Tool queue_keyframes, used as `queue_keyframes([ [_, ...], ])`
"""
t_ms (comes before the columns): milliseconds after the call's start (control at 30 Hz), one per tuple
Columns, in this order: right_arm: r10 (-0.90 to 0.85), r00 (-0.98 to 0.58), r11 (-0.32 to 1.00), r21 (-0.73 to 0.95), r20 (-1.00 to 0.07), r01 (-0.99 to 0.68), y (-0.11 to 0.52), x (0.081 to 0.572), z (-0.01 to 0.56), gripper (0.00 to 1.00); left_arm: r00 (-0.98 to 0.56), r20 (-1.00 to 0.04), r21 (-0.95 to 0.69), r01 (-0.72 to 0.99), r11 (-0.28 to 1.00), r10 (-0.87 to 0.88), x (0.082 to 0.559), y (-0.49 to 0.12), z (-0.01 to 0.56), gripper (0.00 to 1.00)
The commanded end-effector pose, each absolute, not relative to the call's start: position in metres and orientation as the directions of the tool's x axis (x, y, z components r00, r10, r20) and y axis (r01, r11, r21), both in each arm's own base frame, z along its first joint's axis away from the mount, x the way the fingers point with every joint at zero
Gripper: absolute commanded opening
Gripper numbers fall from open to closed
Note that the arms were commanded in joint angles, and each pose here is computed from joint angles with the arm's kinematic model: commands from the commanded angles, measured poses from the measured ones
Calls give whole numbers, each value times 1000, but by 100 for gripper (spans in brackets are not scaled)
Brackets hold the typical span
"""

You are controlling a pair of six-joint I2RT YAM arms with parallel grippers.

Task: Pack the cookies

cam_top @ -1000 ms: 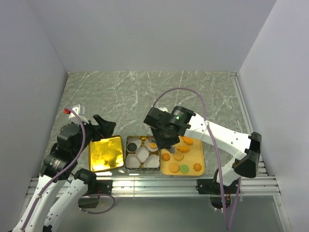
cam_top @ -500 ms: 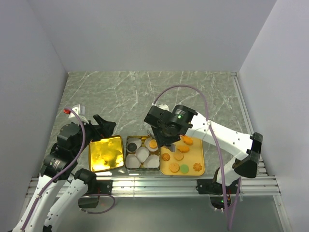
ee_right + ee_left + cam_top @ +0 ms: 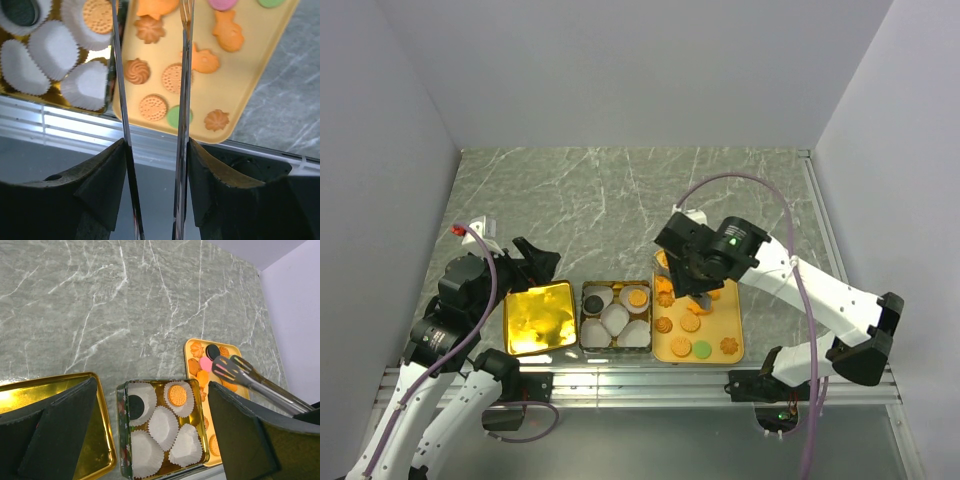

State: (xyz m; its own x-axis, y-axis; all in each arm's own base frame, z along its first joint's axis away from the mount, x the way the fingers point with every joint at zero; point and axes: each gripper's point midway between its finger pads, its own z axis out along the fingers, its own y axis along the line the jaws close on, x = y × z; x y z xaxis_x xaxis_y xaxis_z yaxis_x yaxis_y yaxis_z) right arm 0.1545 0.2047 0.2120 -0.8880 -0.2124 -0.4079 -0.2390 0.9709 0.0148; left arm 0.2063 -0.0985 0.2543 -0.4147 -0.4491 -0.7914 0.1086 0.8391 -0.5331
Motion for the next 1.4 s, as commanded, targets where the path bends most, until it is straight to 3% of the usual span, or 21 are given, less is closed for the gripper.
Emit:
queue_keyframes([
  [0,-171,-884,978,34,-436,-206,192,158,215,57,-403,-794,-541,130,831,-455,209,-102,260,99],
  [1367,-275,-921,961,-76,-277,-265,201,162,141,57,-399,-791,-541,104,835,-463,210,-99,258,99],
])
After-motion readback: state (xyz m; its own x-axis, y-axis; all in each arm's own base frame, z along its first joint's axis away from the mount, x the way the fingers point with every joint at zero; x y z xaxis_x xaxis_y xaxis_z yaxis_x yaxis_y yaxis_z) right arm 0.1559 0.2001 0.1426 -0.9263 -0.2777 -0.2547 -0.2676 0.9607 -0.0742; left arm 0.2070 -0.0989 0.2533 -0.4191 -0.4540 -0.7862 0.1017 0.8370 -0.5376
